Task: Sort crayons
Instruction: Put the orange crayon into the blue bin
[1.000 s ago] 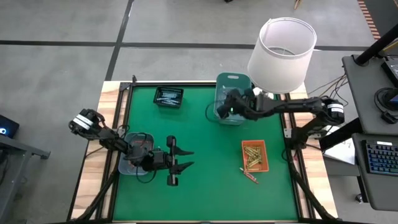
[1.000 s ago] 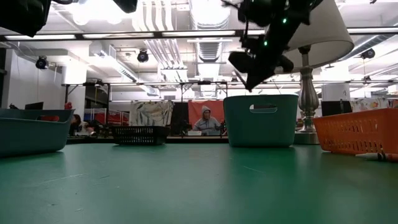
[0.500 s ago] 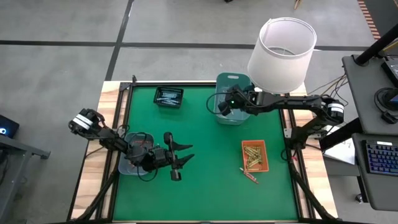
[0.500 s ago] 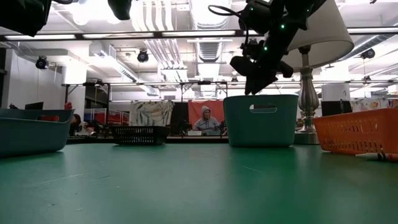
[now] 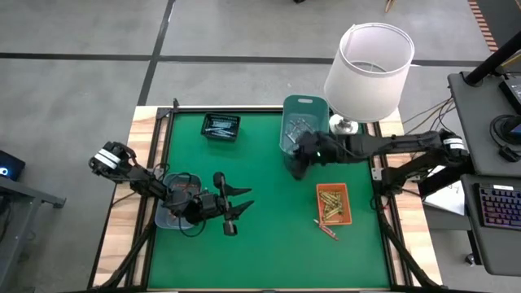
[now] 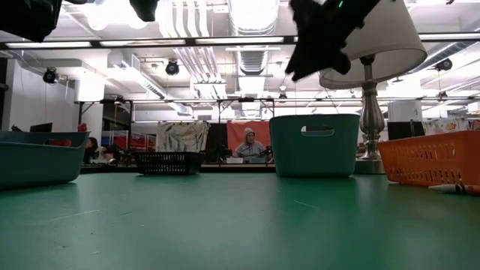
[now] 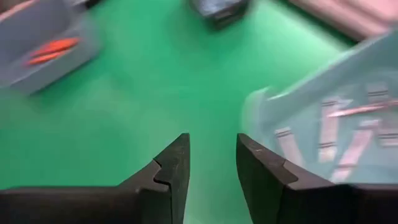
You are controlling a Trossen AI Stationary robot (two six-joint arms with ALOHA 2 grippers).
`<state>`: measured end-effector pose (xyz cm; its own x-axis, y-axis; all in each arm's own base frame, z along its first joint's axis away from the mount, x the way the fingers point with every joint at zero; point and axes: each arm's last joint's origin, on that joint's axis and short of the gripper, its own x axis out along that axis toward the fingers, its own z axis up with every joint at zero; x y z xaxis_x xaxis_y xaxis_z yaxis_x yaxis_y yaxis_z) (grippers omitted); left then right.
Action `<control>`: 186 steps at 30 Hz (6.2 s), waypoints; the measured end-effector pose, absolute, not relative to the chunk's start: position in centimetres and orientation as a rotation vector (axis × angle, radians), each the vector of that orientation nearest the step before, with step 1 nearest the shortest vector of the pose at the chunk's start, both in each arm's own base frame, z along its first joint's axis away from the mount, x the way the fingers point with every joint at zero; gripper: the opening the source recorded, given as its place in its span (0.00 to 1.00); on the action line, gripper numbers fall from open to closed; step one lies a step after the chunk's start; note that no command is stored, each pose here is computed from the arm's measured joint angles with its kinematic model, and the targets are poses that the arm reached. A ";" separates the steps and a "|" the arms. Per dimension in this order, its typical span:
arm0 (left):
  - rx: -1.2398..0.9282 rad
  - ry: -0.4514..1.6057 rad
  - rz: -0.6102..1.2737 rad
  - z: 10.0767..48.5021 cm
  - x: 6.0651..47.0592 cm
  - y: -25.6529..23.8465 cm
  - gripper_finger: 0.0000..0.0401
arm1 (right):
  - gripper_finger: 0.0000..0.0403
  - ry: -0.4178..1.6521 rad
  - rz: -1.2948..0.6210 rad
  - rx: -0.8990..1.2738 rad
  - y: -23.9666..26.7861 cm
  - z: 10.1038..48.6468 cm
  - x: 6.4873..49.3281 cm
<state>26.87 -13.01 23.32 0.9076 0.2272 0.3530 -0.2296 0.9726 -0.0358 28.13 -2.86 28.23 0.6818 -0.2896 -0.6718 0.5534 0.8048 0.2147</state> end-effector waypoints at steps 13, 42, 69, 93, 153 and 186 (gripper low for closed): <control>0.073 -0.357 0.259 23.3 27.0 -12.7 0.36 | 0.24 0.910 -0.115 0.621 10.7 26.2 26.9; 0.179 -0.303 0.305 25.3 29.1 -13.3 0.36 | 0.25 1.636 -0.610 0.939 20.5 18.3 20.6; 0.196 -0.283 0.304 25.1 29.1 -13.3 0.36 | 0.24 1.470 -0.750 0.816 20.1 15.2 22.0; 0.202 -0.276 0.301 25.0 29.1 -13.3 0.36 | 0.04 1.484 -0.621 0.764 20.8 14.6 22.7; 0.158 -0.259 0.282 24.7 29.3 -13.4 0.36 | 0.03 1.551 -0.189 0.123 21.5 14.6 20.1; 0.248 -0.260 -0.172 23.8 29.5 -14.8 0.36 | 0.03 0.224 -0.020 0.007 22.2 26.2 28.6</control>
<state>29.55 -14.83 23.76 0.9520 -0.1995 0.2322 0.1358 0.9550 0.2637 28.56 22.18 26.22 0.9749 -0.0186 -0.2219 0.0201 0.9998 0.0044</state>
